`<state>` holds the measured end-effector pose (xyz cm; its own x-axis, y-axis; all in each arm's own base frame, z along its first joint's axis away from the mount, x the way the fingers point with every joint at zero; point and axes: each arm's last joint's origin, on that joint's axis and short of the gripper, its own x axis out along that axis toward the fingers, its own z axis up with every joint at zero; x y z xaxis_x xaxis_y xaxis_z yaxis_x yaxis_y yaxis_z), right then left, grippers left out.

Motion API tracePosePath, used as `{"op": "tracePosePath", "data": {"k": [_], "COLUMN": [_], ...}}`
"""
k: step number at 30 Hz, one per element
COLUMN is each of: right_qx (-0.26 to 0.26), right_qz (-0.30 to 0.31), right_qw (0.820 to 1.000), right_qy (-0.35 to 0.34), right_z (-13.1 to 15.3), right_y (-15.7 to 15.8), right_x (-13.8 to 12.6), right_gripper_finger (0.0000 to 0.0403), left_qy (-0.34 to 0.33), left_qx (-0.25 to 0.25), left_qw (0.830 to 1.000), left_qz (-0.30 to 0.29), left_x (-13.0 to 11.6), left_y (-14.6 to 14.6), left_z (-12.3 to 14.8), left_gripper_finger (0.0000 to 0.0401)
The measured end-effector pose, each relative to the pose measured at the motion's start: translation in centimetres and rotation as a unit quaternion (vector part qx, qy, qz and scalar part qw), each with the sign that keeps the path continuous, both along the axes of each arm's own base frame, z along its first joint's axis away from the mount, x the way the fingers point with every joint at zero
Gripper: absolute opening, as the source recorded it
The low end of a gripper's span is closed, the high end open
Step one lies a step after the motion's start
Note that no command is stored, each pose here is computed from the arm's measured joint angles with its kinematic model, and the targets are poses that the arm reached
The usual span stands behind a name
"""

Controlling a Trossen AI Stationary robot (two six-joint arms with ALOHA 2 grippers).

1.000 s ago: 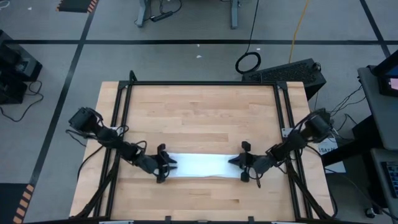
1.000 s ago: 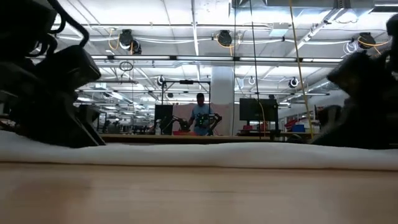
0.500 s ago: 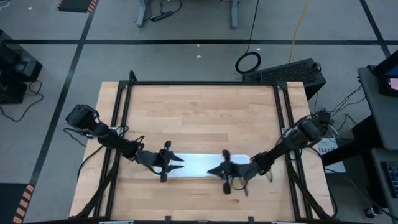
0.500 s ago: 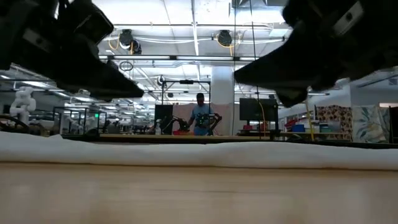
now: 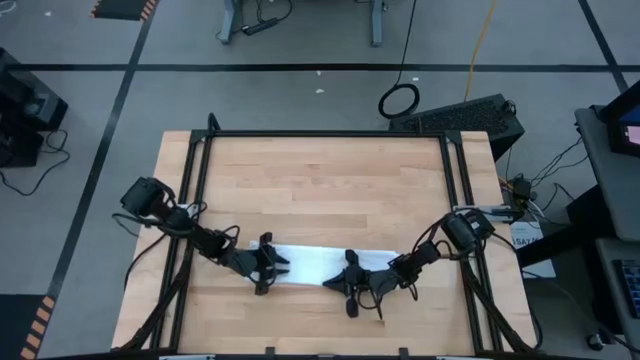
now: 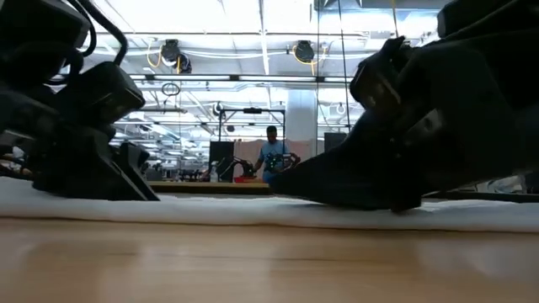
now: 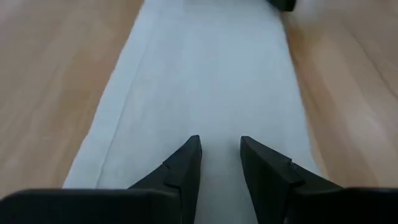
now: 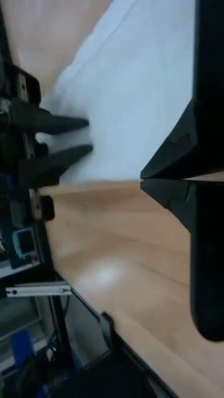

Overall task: Roll napkin
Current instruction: Roll the white table napkin

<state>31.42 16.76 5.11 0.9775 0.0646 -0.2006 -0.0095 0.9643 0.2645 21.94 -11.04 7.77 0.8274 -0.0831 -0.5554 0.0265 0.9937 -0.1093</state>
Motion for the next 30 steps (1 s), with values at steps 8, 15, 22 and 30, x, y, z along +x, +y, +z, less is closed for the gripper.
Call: {"op": "tracePosePath", "data": {"k": [8,15,22,30], "right_qx": [-0.048,-0.088,-0.06,-0.053], "right_qz": [0.001,-0.006,-0.024,-0.018], "right_qw": [0.999,0.994,0.987,0.984], "right_qy": [-0.016,0.06,0.145,0.17], "right_z": [6.5,7.1,4.8,4.6], "right_y": [-1.1,-2.3,-2.5,-1.7], "right_x": [-0.4,-0.8,-1.4,-2.2], "right_gripper_finger": [0.0,0.0,0.0,0.0], "left_qy": [-0.055,-0.101,0.043,0.126], "left_qx": [0.017,-0.001,-0.075,-0.028], "left_qw": [0.998,0.994,0.996,0.991], "left_qz": [-0.017,-0.03,0.008,0.03], "left_x": [0.2,0.3,-1.3,-1.9], "left_y": [0.1,0.0,-0.2,1.3], "left_z": [2.3,4.7,2.3,1.2], "left_gripper_finger": [0.0123,0.0123,0.0123,0.0077]}}
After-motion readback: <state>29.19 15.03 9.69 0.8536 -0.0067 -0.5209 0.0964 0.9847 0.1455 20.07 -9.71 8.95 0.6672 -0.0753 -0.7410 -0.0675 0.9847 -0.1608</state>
